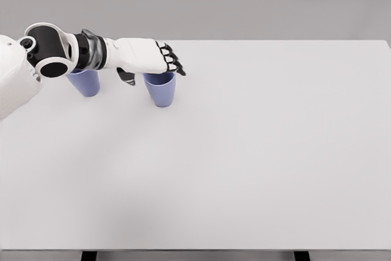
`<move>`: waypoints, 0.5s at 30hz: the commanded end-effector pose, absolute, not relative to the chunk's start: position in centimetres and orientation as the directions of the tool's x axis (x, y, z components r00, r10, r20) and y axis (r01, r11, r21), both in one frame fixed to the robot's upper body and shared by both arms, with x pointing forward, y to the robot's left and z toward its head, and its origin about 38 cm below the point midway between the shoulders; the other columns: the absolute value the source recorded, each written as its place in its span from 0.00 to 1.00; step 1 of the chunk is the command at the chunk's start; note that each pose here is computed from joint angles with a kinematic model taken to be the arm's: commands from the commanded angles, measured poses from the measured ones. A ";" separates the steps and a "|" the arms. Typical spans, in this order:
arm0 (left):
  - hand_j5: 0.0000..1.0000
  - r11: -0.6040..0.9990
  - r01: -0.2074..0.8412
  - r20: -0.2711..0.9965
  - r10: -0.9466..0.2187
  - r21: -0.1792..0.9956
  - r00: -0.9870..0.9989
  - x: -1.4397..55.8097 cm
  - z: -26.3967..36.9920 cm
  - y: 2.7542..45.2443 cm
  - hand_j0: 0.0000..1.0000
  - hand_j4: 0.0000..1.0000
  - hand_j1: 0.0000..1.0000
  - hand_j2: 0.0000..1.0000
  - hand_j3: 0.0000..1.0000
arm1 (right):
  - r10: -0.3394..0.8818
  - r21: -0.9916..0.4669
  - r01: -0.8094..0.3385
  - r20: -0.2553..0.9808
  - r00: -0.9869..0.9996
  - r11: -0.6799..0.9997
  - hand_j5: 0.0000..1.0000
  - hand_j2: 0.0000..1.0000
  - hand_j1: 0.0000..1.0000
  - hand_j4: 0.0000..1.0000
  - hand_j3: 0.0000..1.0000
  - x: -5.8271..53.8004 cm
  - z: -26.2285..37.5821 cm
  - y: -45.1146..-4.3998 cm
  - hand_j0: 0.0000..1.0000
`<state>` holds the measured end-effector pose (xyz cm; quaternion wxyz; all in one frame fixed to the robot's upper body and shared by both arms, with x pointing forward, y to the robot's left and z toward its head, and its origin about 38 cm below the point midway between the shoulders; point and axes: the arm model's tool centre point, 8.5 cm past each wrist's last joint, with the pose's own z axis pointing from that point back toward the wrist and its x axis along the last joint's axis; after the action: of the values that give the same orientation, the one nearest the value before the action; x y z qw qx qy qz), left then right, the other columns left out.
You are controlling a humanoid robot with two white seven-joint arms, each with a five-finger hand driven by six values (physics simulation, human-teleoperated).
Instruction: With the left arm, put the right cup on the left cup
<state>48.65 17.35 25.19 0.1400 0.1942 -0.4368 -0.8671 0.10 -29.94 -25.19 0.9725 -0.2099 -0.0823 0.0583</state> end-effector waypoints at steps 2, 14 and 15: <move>0.99 -0.585 0.079 -0.211 -0.411 0.807 -0.887 48.7 24.8 17.3 0.99 0.99 0.99 0.99 0.99 | 0.147 -0.418 -0.078 0.136 0.980 0.905 1.00 1.00 1.00 1.00 1.00 0.1 -25.2 -30.0 1.00; 0.99 -0.590 0.057 -0.207 -0.370 0.806 -0.906 48.3 24.6 16.2 0.99 0.99 0.99 0.99 0.99 | 0.147 -0.418 -0.078 0.136 0.980 0.905 1.00 1.00 1.00 1.00 1.00 0.1 -25.2 -30.0 1.00; 0.99 -0.590 0.054 -0.210 -0.369 0.806 -0.905 48.4 24.7 16.2 0.99 0.99 0.99 0.99 0.99 | 0.147 -0.418 -0.078 0.136 0.980 0.905 1.00 1.00 1.00 1.00 1.00 0.1 -25.2 -30.0 1.00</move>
<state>48.36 16.23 24.69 0.1213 0.1814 -0.4351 -0.8735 0.09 -29.94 -25.19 0.9725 -0.2099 -0.0822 0.0583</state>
